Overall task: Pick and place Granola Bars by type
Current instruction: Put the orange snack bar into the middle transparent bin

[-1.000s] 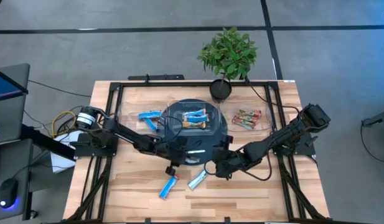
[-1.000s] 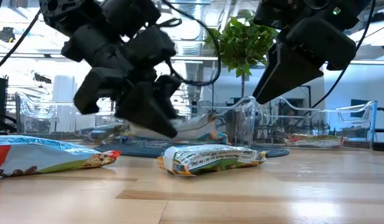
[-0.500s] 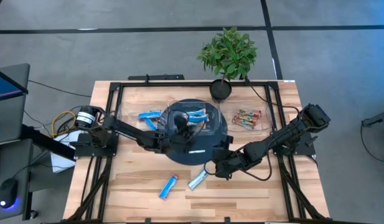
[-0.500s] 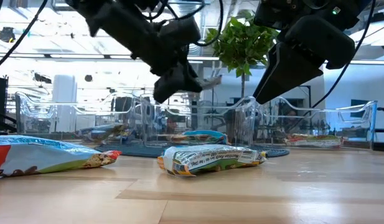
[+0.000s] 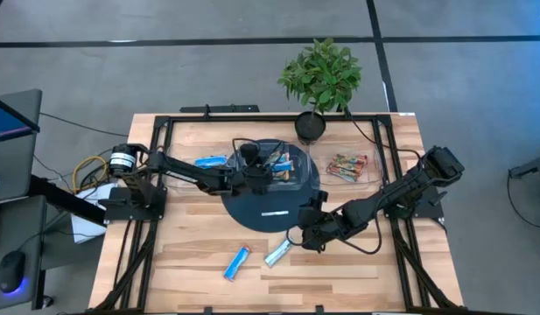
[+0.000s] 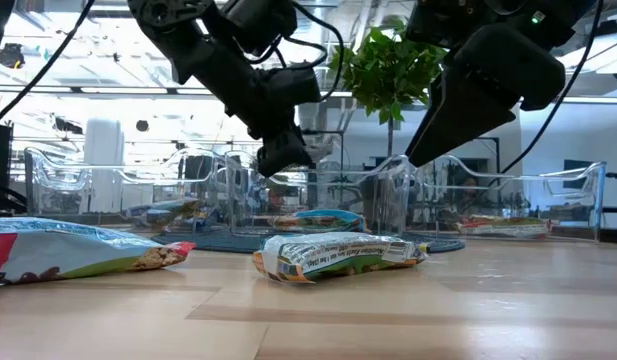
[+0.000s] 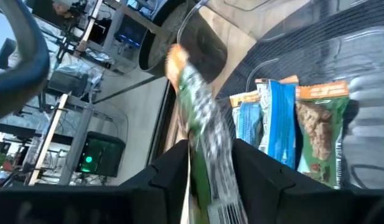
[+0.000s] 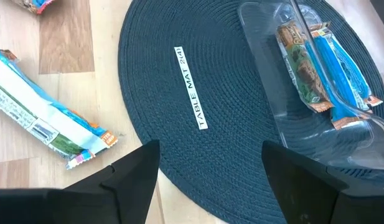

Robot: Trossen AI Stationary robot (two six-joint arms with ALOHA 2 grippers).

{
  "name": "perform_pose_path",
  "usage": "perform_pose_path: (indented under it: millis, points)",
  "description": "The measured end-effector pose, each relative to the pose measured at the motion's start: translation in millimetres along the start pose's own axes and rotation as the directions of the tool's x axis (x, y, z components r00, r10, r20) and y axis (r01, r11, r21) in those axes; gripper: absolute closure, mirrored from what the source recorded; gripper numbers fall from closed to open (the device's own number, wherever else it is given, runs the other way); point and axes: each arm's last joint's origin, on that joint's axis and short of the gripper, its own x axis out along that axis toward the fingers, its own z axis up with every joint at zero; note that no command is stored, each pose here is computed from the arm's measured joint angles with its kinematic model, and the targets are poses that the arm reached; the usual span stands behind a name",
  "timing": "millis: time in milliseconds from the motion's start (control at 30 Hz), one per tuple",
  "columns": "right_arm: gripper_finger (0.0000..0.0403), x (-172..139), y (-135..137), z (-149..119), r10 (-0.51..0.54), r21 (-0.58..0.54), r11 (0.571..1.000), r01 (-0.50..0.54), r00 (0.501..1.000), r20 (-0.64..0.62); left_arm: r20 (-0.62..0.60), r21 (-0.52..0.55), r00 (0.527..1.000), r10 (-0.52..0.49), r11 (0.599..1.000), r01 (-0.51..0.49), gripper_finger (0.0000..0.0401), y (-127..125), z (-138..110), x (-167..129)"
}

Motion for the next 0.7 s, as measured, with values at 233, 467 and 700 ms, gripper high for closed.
perform_pose_path:
  millis: [233, 467, 700]
  points:
    - [0.0128, 1.6, 0.8, 0.2, 0.0, 0.003, 1.0, 0.0, 1.0, 0.004, 0.001, -0.011, 1.0, 0.029, 1.0, -0.029, 0.0216, 0.5, 1.6, -1.1]
    - [0.0128, 1.2, 3.6, 5.4, 0.037, -0.017, 0.999, -0.036, 0.998, 0.048, -0.06, 0.031, 0.988, 0.141, 0.99, -0.14, 0.0174, 3.2, 0.2, -2.0]
    - [0.0128, 1.2, 3.6, 5.4, 0.037, -0.019, 0.999, -0.036, 0.998, 0.047, -0.082, 0.124, 0.969, 0.235, 0.967, -0.224, 0.0167, 2.2, 7.1, -9.6]
